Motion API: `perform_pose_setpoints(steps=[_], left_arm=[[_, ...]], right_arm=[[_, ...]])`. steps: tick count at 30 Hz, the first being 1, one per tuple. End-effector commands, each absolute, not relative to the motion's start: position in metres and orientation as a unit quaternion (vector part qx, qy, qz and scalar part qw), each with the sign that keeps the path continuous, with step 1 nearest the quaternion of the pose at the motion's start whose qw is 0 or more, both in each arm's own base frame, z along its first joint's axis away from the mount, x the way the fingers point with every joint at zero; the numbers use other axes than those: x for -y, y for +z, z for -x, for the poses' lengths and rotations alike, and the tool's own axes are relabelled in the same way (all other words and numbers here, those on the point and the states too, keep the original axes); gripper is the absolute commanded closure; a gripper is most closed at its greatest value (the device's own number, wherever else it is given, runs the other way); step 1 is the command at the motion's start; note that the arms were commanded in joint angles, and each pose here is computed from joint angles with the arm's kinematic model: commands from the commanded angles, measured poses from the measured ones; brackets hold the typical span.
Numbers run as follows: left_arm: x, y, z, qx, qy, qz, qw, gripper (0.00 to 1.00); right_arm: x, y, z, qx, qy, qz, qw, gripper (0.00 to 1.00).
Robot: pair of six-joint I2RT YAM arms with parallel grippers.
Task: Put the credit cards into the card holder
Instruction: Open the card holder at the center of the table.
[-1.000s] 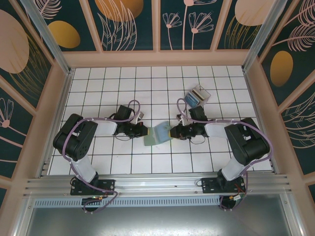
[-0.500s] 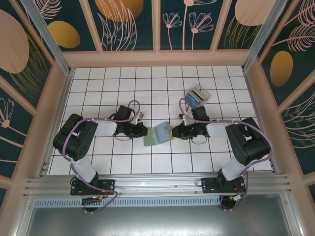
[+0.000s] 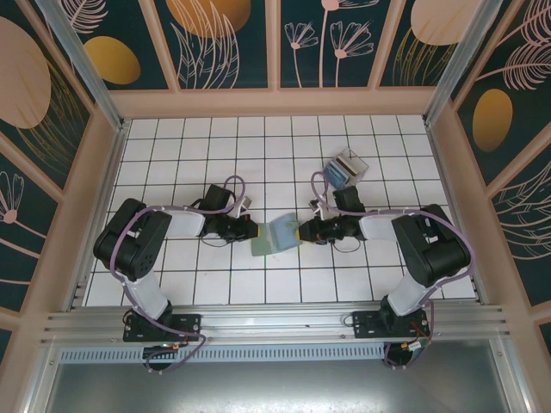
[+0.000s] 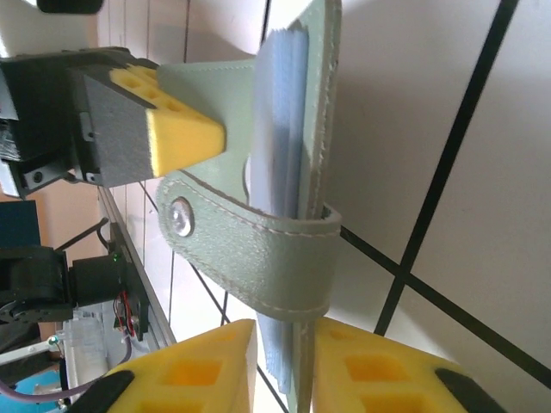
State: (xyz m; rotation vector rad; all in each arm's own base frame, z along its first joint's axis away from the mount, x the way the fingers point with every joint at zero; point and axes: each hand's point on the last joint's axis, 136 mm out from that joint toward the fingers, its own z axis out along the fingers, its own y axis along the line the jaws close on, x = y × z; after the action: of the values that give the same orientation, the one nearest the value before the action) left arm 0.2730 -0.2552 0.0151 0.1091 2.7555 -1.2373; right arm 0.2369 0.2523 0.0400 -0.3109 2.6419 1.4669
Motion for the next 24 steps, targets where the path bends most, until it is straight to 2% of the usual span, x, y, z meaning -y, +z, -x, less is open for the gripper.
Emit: perform_pose_setpoints(steps=[1,7,10,12,19,24], left_arm=[[0.249,-0.001,-0.264,-0.919,-0.391,-0.031,0.035,1.0],[0.248,-0.002,-0.263,-0.92,-0.39,-0.032,0.035,1.0],[0.248,-0.002,-0.263,-0.92,-0.39,-0.031,0.036,1.0],[0.248,-0.002,-0.262,-0.919,-0.39,-0.034,0.035,1.0],[0.247,-0.003,-0.26,-0.921,-0.388,-0.036,0.033,1.0],[0.248,-0.003,-0.262,-0.92,-0.389,-0.035,0.034,1.0]], right_arm=[[-0.258,0.042,-0.239,-0.862,0.488,0.121,0.06,0.81],[-0.257,0.043,-0.238,-0.862,0.489,0.119,0.064,0.83],[-0.253,0.042,-0.239,-0.868,0.477,0.116,0.071,0.76],[-0.251,0.042,-0.241,-0.87,0.474,0.113,0.078,0.74],[-0.251,0.04,-0.239,-0.87,0.474,0.109,0.077,0.84],[-0.248,0.035,-0.239,-0.877,0.462,0.108,0.076,0.84]])
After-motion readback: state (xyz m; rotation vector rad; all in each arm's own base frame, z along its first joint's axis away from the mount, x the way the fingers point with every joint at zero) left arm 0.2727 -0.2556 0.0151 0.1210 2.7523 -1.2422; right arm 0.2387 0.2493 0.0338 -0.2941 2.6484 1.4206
